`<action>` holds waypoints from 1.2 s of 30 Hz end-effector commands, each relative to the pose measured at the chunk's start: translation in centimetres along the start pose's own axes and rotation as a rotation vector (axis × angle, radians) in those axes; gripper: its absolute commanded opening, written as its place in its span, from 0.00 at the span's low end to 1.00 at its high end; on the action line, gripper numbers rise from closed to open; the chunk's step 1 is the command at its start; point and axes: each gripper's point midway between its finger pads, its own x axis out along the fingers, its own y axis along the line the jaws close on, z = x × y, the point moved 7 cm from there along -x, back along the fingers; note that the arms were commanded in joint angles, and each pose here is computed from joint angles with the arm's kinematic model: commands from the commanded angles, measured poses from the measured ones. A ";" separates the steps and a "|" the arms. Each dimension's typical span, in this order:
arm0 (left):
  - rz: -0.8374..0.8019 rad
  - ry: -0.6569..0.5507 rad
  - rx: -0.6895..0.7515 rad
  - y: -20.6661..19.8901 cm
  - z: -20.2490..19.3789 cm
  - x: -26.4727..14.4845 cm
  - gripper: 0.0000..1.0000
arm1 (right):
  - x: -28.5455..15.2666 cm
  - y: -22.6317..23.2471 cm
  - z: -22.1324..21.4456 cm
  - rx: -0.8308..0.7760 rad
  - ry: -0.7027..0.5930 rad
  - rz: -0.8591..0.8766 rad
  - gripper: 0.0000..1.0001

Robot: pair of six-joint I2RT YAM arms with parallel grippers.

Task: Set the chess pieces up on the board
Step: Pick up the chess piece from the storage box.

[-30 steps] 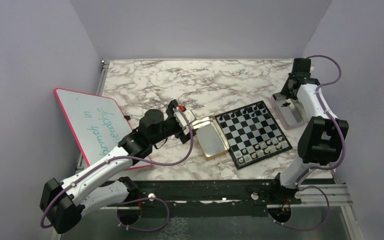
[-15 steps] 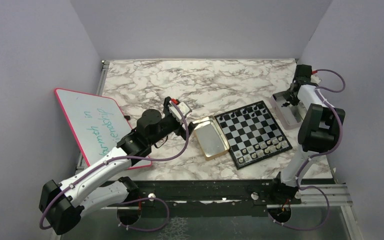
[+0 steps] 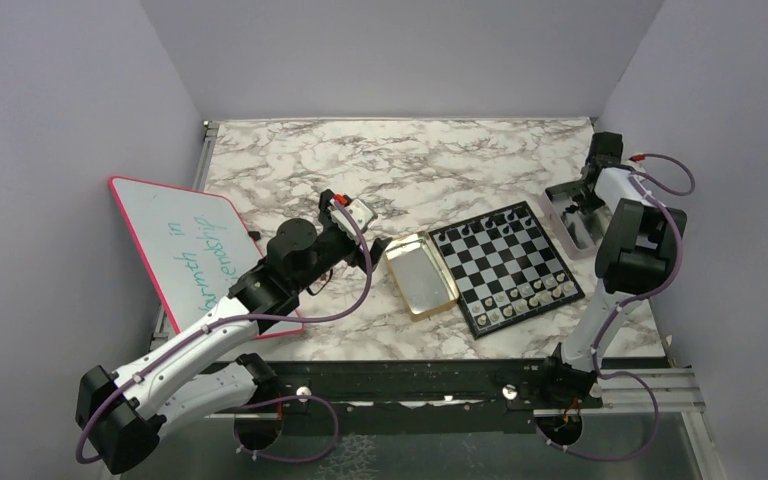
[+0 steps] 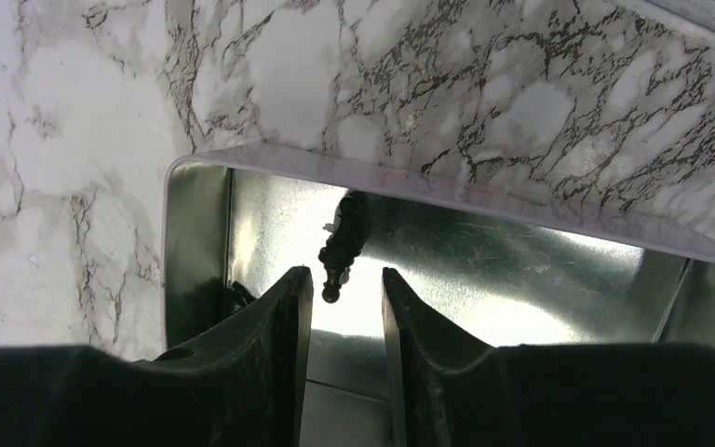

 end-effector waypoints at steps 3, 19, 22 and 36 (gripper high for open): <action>0.002 -0.026 0.011 0.1 0.5 -0.1 0.99 | 1.2 0.1 0.8 0.059 -0.029 -0.035 0.39; -0.037 -0.024 0.023 -0.3 0.3 0.0 0.99 | 2.8 0.4 0.5 0.075 0.013 -0.037 0.42; -0.038 -0.023 0.024 -0.3 0.3 0.0 0.99 | 2.8 0.5 0.3 0.080 0.024 -0.034 0.42; -0.047 -0.020 0.027 -0.4 0.2 0.1 0.99 | 3.4 0.4 -0.5 0.073 0.063 -0.037 0.38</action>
